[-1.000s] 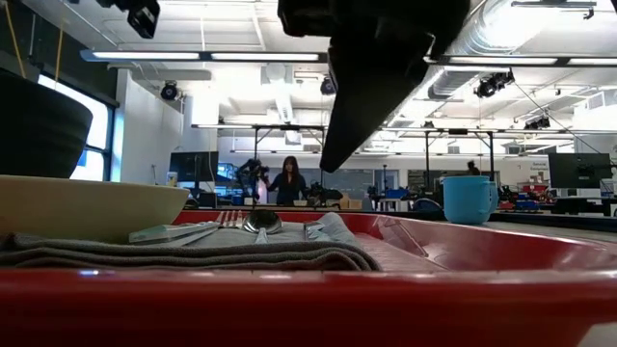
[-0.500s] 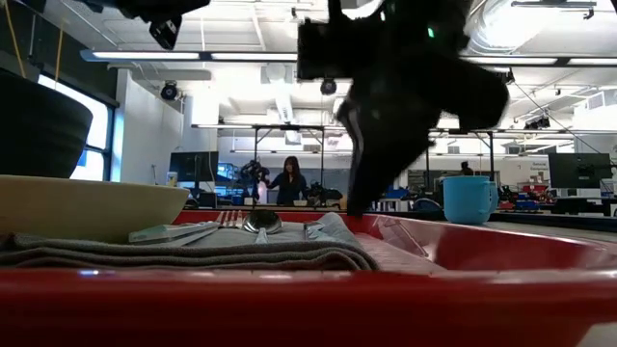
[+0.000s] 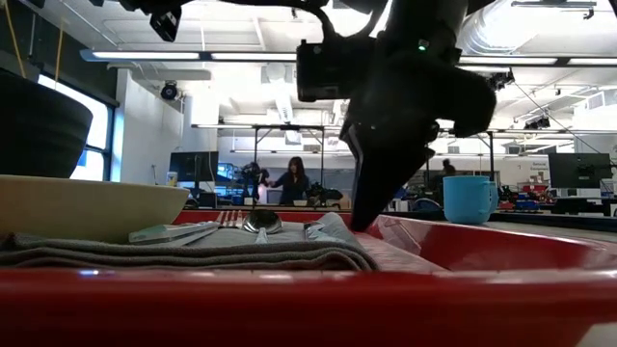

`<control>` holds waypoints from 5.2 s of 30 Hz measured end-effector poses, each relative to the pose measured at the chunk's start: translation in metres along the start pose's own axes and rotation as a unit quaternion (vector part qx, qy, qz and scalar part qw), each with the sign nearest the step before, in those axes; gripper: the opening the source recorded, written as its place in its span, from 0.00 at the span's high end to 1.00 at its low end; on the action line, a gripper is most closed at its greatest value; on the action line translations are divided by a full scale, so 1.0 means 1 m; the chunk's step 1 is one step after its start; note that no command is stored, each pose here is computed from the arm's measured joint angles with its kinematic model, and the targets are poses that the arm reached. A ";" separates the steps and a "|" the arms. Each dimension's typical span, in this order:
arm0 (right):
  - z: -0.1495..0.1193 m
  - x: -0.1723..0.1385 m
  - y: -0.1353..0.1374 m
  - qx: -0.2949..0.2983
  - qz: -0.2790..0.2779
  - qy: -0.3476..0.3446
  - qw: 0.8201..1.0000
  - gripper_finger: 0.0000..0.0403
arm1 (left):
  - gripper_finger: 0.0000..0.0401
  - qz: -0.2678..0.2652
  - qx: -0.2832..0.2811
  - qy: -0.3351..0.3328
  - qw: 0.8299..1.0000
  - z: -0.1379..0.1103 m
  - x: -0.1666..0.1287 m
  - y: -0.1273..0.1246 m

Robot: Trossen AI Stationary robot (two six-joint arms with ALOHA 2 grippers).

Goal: Set up tray
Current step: Adjust the gray table napkin on the red serving tray

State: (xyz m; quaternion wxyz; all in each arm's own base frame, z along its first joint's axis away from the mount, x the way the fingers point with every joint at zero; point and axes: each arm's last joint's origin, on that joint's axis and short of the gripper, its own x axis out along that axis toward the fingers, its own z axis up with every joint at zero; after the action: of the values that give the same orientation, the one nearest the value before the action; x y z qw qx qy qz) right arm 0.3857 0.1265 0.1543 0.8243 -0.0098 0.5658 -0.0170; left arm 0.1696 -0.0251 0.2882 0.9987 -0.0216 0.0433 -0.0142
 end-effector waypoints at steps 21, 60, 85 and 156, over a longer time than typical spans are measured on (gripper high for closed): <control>0.006 0.001 -0.024 0.016 0.032 0.017 0.999 1.00 | 0.86 -0.001 0.020 -0.008 1.000 0.002 -0.001 0.000; 0.027 -0.024 0.005 -0.002 0.042 -0.046 0.998 1.00 | 0.86 -0.001 0.025 -0.011 1.000 0.003 -0.001 0.000; 0.001 0.009 0.007 0.009 0.043 -0.077 0.996 1.00 | 0.86 0.001 0.038 -0.011 0.999 0.002 -0.001 0.000; 0.001 0.003 0.025 -0.009 0.044 -0.154 0.987 1.00 | 0.86 0.001 0.037 -0.010 0.999 0.002 -0.001 0.000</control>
State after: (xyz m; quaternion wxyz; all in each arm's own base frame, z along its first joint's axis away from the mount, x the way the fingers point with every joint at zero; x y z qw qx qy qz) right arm 0.3878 0.1511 0.1505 0.9013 0.0049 0.4324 0.0258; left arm 0.1688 -0.0249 0.2906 0.9993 0.0150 0.0325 -0.0142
